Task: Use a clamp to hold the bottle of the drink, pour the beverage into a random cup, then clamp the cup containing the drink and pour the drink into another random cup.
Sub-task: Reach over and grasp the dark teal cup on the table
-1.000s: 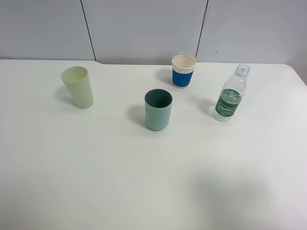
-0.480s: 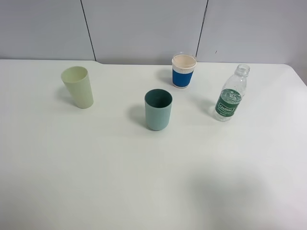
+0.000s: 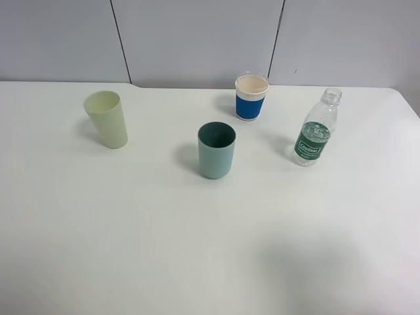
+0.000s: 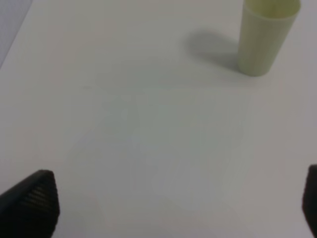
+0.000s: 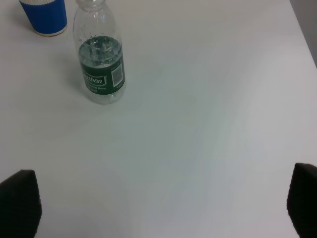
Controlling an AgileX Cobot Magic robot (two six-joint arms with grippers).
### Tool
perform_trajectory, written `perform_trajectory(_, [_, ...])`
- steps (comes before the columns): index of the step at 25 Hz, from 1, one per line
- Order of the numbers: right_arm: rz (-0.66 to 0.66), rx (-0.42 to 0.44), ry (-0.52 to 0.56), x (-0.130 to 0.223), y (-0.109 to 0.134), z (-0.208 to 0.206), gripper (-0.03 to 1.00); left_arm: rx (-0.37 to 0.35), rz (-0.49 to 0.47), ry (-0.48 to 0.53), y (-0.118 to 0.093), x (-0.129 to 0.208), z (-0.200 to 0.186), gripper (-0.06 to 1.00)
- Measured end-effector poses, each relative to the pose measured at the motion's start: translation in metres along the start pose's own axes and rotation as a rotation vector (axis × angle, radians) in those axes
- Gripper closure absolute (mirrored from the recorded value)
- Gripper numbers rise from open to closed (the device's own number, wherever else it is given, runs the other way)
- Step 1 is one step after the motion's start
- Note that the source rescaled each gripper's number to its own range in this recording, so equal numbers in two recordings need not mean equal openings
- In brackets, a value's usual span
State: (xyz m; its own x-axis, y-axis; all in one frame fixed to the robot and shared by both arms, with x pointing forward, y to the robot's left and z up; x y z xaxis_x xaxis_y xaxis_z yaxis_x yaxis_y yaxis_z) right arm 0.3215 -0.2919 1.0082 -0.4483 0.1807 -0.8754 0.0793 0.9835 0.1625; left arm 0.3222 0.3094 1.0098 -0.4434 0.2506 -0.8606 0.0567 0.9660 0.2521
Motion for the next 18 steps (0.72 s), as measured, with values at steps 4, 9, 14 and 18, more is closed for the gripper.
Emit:
perform_trajectory(4, [0.0,0.0,0.0,0.0,0.0,0.0,-0.03,0.0,0.0,0.0,0.0,0.0,0.0,-0.06])
perform_trajectory(9, [0.0,0.0,0.0,0.0,0.0,0.0,-0.03,0.0,0.0,0.0,0.0,0.0,0.0,-0.06])
perform_trajectory(14, [0.0,0.0,0.0,0.0,0.0,0.0,-0.02,0.0,0.0,0.0,0.0,0.0,0.0,-0.06])
perform_trajectory(18, [0.0,0.0,0.0,0.0,0.0,0.0,-0.02,0.0,0.0,0.0,0.0,0.0,0.0,-0.06])
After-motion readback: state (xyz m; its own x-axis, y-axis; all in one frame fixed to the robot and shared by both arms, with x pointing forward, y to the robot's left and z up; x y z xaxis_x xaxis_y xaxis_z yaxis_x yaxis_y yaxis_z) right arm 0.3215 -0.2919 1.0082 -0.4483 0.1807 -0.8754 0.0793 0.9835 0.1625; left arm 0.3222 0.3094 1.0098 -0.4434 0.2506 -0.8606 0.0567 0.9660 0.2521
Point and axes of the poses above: a point on each arm's last joint axis where the gripper is mounted, z pointing out along that axis toward the gripper, y along the wrist's bending axis when the last joint is at zero, x = y × z, the point moved 10 cm from there along z, pointing out along that axis toward the gripper, and after that the axes turned 15 degrees about z, right-handed, at the moved point
